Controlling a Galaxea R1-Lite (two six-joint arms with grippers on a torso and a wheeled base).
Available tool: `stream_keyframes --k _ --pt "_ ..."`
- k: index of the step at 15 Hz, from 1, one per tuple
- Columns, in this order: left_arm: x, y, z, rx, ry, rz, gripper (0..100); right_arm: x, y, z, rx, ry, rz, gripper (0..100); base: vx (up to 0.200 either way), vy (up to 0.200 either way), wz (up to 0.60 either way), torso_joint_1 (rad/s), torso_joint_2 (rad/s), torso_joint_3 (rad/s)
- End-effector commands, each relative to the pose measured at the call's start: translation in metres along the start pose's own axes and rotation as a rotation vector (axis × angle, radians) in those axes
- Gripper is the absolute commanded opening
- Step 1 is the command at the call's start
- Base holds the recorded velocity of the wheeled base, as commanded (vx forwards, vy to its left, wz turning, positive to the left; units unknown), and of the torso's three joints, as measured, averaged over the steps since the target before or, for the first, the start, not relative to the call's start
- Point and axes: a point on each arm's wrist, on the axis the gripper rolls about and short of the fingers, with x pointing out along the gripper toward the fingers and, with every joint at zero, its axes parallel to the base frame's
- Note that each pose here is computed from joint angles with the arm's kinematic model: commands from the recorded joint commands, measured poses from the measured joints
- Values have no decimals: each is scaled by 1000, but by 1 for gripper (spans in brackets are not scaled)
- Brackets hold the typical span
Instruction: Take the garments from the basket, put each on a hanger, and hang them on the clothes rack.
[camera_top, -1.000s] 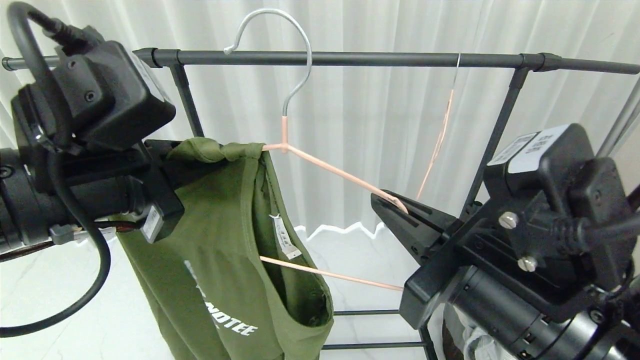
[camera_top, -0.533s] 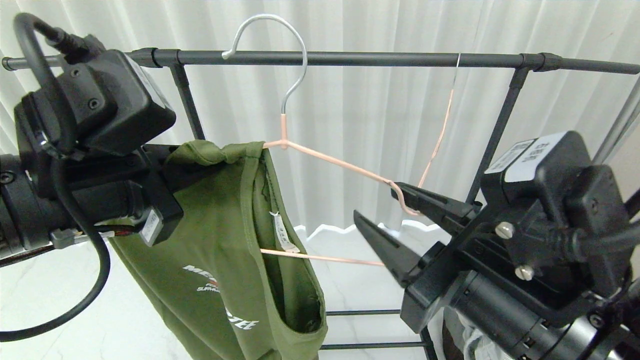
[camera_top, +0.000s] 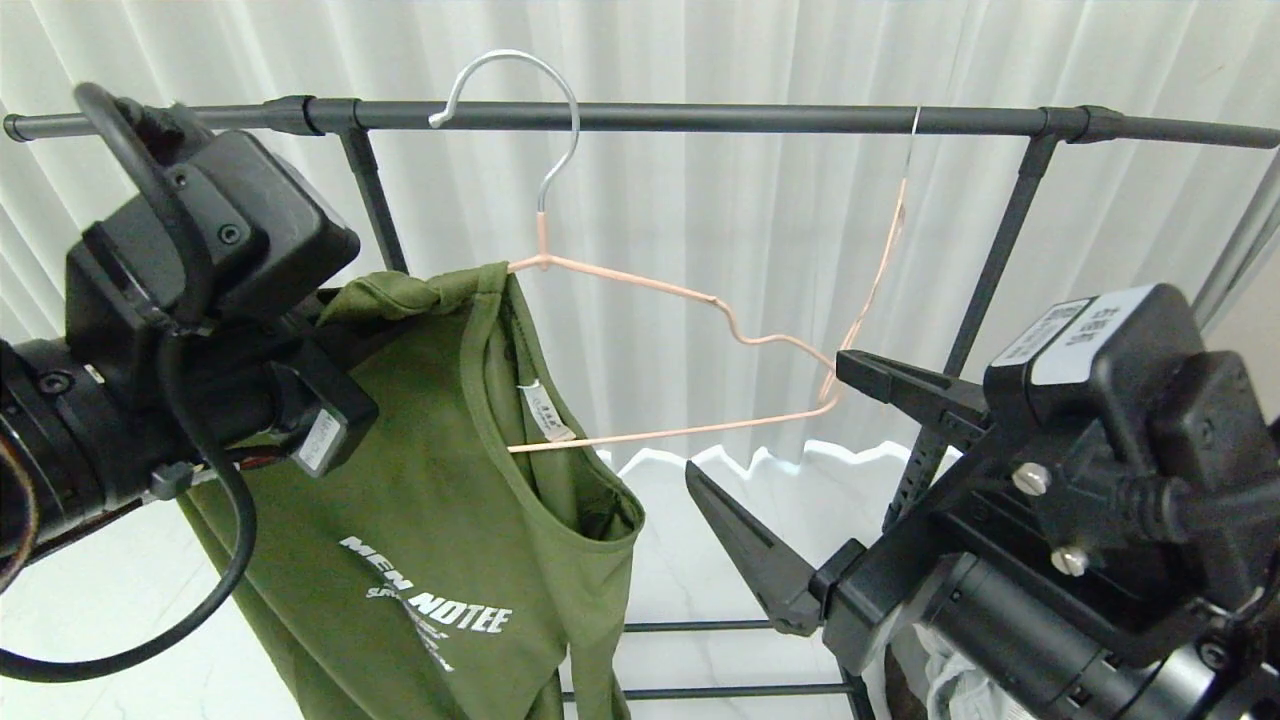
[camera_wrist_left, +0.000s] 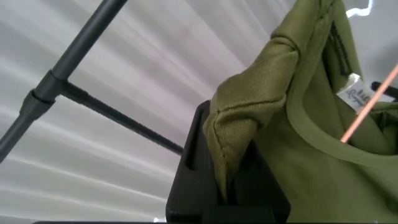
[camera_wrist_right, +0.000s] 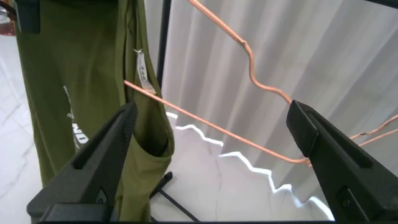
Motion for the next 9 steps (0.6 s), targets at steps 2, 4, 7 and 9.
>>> stream_keyframes --k 2,4,7,9 --pt "2 3 2 -40 22 43 0 2 6 -16 5 53 14 100 0 0 0 0 0 0" --pt "1 5 7 -84 9 52 0 10 14 -27 73 91 19 100 0 0 0 0 0 0" --pt "-1 5 14 -127 -22 50 0 27 18 -54 168 179 -14 100 0 0 0 0 0 0" --pt "-3 2 18 -134 -44 30 0 49 7 -68 201 227 -91 100 0 0 0 0 0 0"
